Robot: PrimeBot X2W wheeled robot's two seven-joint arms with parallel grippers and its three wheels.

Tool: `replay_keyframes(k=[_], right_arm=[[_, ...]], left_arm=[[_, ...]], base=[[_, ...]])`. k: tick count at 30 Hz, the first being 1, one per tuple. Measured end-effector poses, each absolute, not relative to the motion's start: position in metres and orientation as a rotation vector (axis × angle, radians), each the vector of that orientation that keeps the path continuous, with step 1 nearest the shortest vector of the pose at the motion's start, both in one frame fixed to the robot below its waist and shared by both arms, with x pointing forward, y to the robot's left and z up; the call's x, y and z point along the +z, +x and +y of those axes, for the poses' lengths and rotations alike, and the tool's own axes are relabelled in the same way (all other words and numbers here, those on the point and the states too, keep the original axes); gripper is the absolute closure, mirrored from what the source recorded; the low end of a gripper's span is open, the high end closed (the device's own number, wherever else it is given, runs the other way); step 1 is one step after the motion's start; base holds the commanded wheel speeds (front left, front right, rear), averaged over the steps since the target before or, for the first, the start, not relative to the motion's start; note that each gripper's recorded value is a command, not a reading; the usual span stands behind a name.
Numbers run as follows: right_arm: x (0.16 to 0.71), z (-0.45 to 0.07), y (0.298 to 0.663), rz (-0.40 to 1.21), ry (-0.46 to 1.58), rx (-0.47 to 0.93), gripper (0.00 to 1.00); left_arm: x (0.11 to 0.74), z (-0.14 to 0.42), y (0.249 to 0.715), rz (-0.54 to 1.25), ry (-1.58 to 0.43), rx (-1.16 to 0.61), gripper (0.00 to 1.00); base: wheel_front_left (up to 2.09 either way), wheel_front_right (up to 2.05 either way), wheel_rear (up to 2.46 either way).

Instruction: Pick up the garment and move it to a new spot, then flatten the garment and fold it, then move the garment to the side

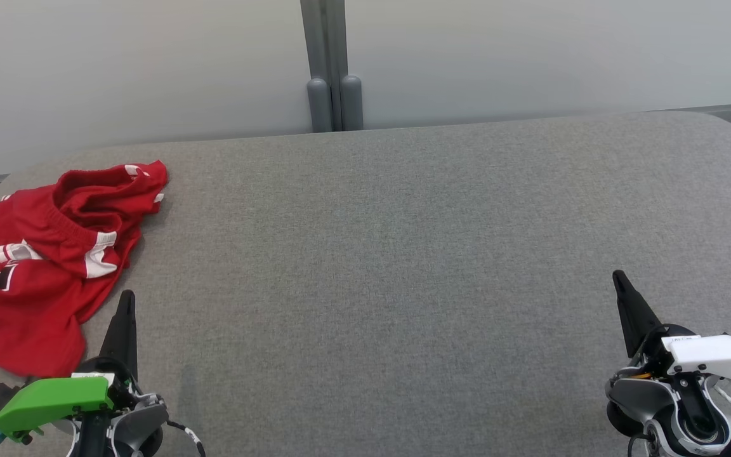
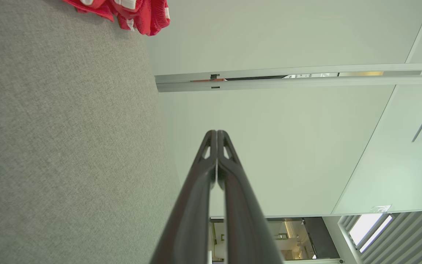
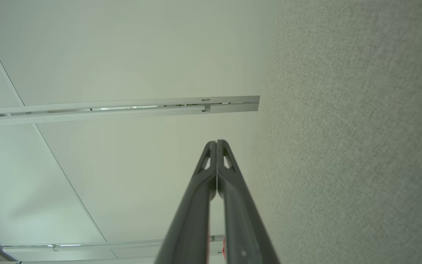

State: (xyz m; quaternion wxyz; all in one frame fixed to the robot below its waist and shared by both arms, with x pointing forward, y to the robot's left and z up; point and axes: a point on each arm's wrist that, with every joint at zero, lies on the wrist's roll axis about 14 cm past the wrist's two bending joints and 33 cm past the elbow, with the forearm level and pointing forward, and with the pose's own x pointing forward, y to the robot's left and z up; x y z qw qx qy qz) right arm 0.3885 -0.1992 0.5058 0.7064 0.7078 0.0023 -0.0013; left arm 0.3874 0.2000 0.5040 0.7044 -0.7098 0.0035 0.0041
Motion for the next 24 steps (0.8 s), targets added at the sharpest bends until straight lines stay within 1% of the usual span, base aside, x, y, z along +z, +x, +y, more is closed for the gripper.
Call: replay_keyframes(k=[24], right_arm=[[0.5058,-0.1992,0.3884,0.005,1.573,-0.003,1.0]], left_arm=[[0.5039,0.2,0.3874,0.008,-1.578,0.009,1.0]], base=[[0.0,0.0,0.0]])
